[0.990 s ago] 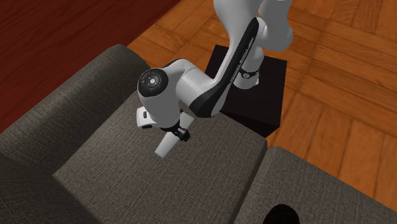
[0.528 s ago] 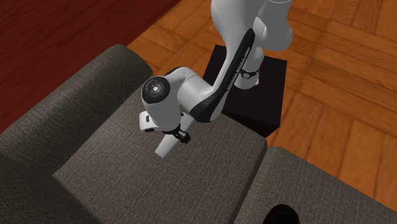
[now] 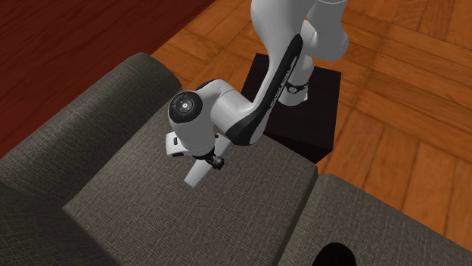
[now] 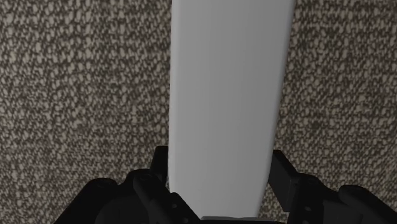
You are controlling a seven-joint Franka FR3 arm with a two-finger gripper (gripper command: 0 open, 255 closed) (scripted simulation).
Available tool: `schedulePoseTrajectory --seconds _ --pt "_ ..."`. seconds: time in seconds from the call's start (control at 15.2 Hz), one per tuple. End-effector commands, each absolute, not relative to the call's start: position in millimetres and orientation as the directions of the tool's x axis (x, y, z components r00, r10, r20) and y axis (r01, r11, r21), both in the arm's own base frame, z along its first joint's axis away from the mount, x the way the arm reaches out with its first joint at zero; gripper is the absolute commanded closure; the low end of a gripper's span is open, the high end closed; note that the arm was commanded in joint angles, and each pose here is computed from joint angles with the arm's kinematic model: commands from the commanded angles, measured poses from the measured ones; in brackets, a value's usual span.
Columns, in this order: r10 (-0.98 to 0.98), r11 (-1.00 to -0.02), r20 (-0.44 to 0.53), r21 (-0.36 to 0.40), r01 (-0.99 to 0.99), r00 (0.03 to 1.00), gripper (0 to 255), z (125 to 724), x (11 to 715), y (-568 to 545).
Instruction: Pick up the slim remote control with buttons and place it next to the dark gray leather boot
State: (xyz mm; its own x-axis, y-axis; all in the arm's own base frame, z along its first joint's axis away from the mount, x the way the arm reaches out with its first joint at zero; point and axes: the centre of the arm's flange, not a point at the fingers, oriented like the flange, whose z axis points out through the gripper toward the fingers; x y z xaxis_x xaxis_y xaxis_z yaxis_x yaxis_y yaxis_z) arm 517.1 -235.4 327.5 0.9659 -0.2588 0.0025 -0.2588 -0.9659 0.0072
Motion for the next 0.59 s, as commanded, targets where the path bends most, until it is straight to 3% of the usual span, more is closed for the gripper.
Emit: schedulePoseTrajectory --seconds 0.0,0.53 --pt "-0.259 -0.966 0.003 0.007 -0.259 0.966 255 327.5 517.2 -235.4" --pt "-0.259 -0.966 0.003 0.007 -0.259 0.966 255 338.1 517.1 -235.4"
